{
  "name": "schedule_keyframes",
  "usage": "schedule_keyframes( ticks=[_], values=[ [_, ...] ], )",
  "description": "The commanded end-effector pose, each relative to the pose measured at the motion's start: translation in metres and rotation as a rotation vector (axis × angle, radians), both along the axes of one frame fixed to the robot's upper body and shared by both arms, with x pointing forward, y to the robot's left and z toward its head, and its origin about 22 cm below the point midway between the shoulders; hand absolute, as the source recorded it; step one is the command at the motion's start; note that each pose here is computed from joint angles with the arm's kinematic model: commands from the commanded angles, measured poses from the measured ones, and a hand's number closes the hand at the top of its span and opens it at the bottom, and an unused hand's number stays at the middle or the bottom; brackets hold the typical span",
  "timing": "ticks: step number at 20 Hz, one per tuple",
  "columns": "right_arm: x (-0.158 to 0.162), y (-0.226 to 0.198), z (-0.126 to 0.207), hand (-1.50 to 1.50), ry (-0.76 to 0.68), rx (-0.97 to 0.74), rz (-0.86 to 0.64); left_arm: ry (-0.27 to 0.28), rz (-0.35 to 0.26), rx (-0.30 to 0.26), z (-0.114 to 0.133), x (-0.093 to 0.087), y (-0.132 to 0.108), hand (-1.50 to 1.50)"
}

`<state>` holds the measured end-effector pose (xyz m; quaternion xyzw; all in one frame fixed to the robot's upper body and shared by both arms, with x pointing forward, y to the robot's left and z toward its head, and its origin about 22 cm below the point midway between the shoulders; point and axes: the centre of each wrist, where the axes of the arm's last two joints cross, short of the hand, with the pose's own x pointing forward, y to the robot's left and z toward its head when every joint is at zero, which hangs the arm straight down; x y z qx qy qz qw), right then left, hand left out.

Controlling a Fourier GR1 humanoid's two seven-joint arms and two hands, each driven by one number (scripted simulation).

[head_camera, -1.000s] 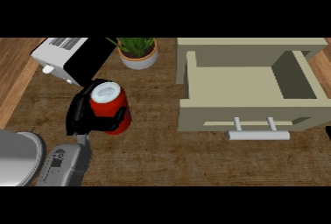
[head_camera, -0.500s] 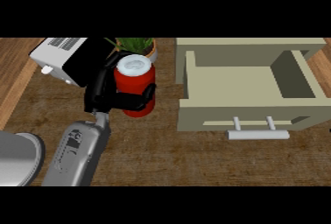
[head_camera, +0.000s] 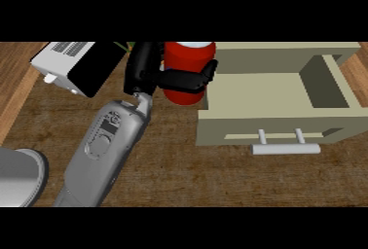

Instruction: Pick up the can, place it into the drawer and close the drawer

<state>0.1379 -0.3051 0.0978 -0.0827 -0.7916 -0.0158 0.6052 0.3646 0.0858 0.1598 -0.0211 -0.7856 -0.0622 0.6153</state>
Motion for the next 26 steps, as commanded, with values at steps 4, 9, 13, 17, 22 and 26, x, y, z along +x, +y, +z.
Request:
schedule_keyframes(
  ticks=[4, 9, 13, 17, 22, 26],
  values=[
    [-0.005, -0.007, 0.008, -1.5, 0.009, 0.0, 0.005, -0.011, -0.006, 0.021, 0.051, 0.011, -0.05, 1.5],
    [0.014, -0.008, 0.001, -1.5, -0.015, 0.01, 0.014, -0.008, 0.013, 0.032, 0.084, 0.03, -0.074, 1.5],
    [0.01, -0.005, 0.01, -1.5, -0.004, -0.003, 0.018, 0.007, 0.004, 0.058, 0.078, 0.039, -0.084, 1.5],
    [0.007, -0.013, 0.012, -1.5, 0.019, -0.007, 0.014, 0.004, -0.003, 0.085, 0.08, 0.04, -0.094, 1.5],
    [0.017, -0.001, 0.009, -1.5, -0.025, 0.006, 0.009, 0.007, 0.023, 0.103, 0.084, 0.053, -0.1, 1.5],
    [0.021, 0.002, 0.01, -1.5, -0.015, 0.004, 0.028, 0.023, 0.023, 0.127, 0.098, 0.051, -0.112, 1.5]
  ],
)
